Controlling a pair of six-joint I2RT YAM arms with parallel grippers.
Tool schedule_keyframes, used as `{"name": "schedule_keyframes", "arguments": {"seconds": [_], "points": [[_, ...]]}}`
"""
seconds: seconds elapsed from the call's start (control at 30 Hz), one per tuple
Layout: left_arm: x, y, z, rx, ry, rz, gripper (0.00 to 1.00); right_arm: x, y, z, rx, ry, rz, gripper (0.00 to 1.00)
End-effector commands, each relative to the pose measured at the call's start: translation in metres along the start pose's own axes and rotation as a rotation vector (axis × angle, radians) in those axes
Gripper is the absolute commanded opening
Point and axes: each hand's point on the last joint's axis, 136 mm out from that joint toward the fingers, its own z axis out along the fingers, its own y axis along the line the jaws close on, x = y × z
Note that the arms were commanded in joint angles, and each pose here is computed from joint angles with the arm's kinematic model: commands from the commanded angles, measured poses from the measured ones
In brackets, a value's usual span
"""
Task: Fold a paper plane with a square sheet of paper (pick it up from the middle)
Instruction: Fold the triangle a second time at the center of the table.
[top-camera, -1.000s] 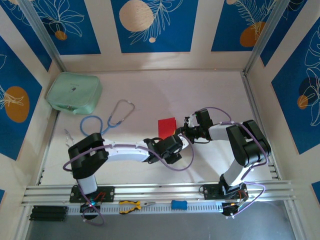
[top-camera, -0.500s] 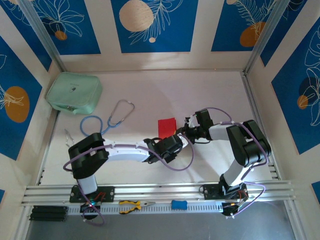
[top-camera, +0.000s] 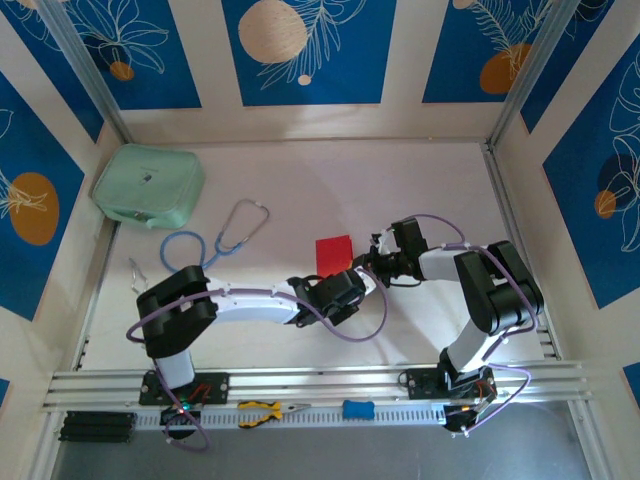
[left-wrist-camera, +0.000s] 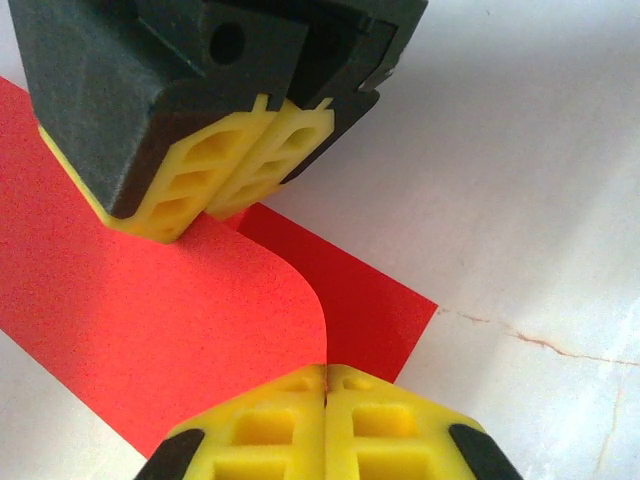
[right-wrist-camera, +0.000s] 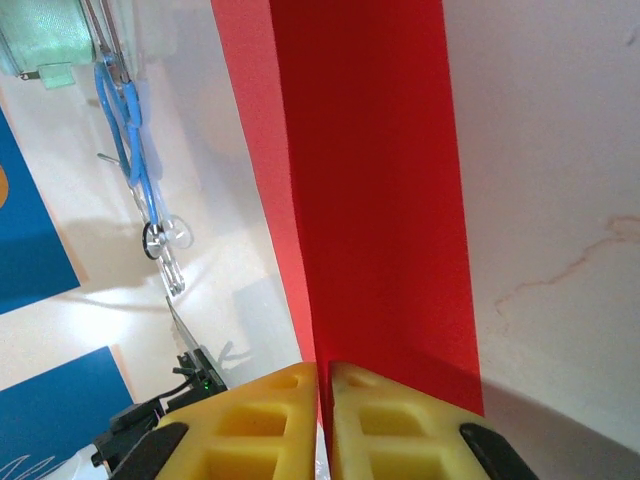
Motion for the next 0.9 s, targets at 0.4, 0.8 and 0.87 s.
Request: {"name": "schedule_keyframes", "arguments": {"seconds": [0.4,0.8,0.87], "points": [[-0.024,0.017,-0.018,0.446,-0.085,-0.500,0.00,0.012,-0.014,-0.046,0.190,-0.162,0.008,0.26],[-0.019,0.020,-0.012,0.494,-0.067,-0.557,0.00,0.044,0.000,-0.012,0.087,-0.042,-0.027,0.09],[-0.018,0.020,-0.011,0.492,-0.060,-0.556,0.00,0.043,0.006,-0.008,0.062,-0.034,-0.037,0.08]]}}
